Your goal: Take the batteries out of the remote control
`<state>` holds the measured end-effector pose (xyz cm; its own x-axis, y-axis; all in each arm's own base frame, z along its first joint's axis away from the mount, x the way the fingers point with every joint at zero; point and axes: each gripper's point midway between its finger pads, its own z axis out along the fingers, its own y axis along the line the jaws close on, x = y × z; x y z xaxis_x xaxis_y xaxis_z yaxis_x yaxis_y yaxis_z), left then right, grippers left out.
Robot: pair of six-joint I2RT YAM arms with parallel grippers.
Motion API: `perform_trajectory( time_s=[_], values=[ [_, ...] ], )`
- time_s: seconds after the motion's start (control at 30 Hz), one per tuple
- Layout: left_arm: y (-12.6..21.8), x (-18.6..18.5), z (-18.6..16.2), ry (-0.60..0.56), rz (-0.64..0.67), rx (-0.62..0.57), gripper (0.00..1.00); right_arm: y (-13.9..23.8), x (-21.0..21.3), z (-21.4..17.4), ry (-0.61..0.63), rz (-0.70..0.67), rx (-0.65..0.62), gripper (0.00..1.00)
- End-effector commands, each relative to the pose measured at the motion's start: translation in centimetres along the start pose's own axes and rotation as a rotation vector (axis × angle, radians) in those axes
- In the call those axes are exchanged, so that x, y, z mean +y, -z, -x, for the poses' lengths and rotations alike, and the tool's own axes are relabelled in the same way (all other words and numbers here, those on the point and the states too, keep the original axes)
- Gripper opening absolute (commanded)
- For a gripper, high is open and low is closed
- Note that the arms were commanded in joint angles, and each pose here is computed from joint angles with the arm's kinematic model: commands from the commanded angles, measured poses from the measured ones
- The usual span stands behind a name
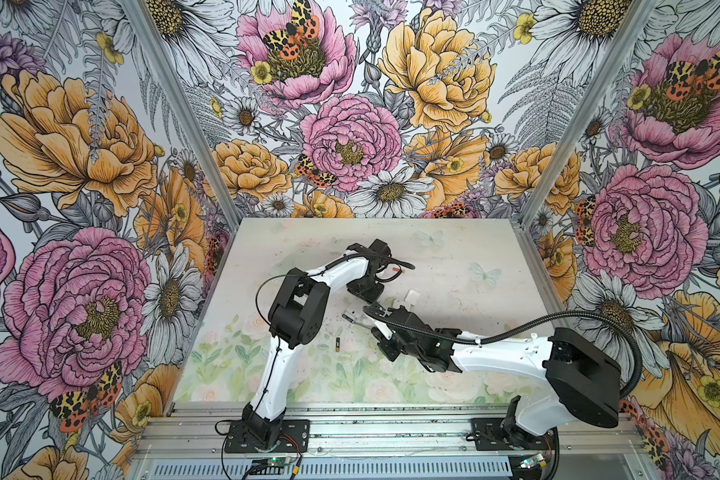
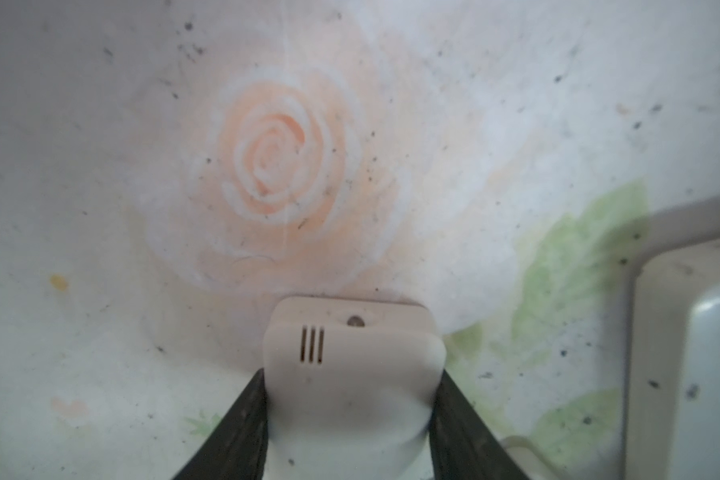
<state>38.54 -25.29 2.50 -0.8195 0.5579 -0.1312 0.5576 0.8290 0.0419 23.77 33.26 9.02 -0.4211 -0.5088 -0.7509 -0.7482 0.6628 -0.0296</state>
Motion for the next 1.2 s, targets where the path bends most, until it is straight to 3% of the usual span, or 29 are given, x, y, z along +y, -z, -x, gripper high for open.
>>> perform_trajectory(
  time_s=[0.0, 0.63, 1.17],
  values=[
    [-0.3, -4.8, 0.3, 0.051, -0.217, -0.014, 0.11, 0.2, 0.0, 5.0, -0.082, -0.015, -0.225, 0.00],
    [-0.8, -4.8, 0.1, 0.070, -0.256, 0.000, 0.11, 0.8, -0.6, 7.1, -0.164, -0.068, -0.347, 0.00],
    [-1.4, -4.1, 0.3, 0.078, -0.226, 0.003, 0.11, 1.4, 1.1, 8.2, -0.186, 0.044, -0.370, 0.00]
  ],
)
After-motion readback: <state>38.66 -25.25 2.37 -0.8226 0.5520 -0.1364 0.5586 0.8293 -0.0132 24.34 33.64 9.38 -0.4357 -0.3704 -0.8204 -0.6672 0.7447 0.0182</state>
